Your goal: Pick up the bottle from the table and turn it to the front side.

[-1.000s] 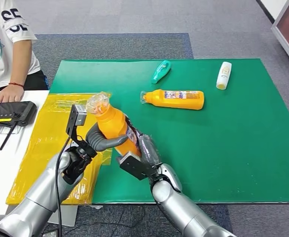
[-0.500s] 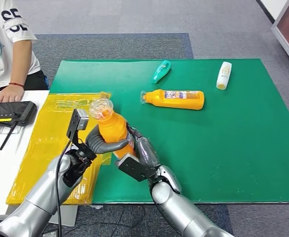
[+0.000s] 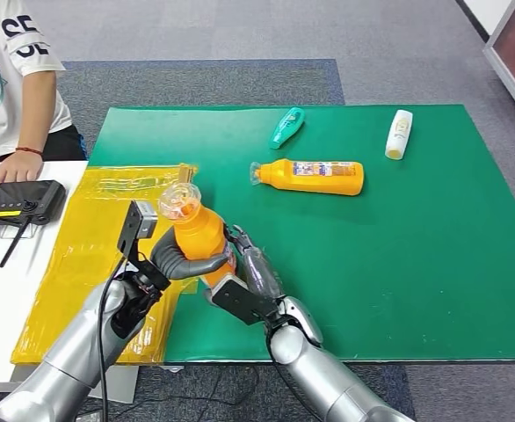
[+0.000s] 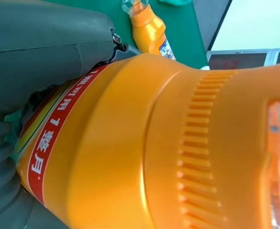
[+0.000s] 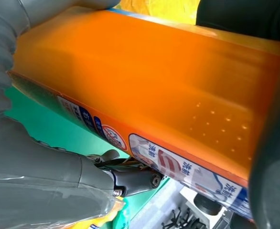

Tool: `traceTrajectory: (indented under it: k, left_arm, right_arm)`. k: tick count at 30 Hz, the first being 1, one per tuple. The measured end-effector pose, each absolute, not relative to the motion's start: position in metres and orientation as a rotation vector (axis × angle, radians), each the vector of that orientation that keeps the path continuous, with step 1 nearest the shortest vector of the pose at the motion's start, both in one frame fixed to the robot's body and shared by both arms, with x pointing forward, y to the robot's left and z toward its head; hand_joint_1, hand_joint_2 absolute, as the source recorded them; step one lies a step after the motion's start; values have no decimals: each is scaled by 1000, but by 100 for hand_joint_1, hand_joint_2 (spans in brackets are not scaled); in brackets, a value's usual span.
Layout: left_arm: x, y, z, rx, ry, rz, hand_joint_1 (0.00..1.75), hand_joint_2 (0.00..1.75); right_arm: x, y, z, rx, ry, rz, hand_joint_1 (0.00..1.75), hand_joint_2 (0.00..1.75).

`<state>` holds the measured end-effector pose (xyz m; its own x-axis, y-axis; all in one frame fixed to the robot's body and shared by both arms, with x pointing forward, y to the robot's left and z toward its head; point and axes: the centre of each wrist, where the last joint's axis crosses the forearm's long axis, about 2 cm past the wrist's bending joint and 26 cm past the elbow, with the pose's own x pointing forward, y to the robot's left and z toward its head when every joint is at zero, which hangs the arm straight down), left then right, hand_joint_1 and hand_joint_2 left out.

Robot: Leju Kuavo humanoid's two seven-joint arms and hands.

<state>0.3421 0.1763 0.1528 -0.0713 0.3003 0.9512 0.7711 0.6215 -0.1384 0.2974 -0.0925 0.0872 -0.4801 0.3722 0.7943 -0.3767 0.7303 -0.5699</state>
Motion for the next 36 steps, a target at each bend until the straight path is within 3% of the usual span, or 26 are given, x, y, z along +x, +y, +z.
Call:
traceTrajectory:
  k: [10, 15, 21, 36]
  left_arm:
    - [338, 178, 152, -839, -1681, -532, 175, 175]
    - [332, 182, 154, -800, -1733, -554, 175, 175]
    - [315, 194, 145, -783, -1752, -546, 175, 175]
    - [307, 200, 147, -777, -1787, -550, 175, 175]
  right_arm:
    - [298, -96, 85, 94, -1840, 789, 0, 175]
    - [298, -117, 83, 335, -1822, 427, 0, 175]
    - [311, -179, 99, 287, -1912, 126, 0, 175]
    - [311, -212, 124, 141, -2043, 71, 0, 175]
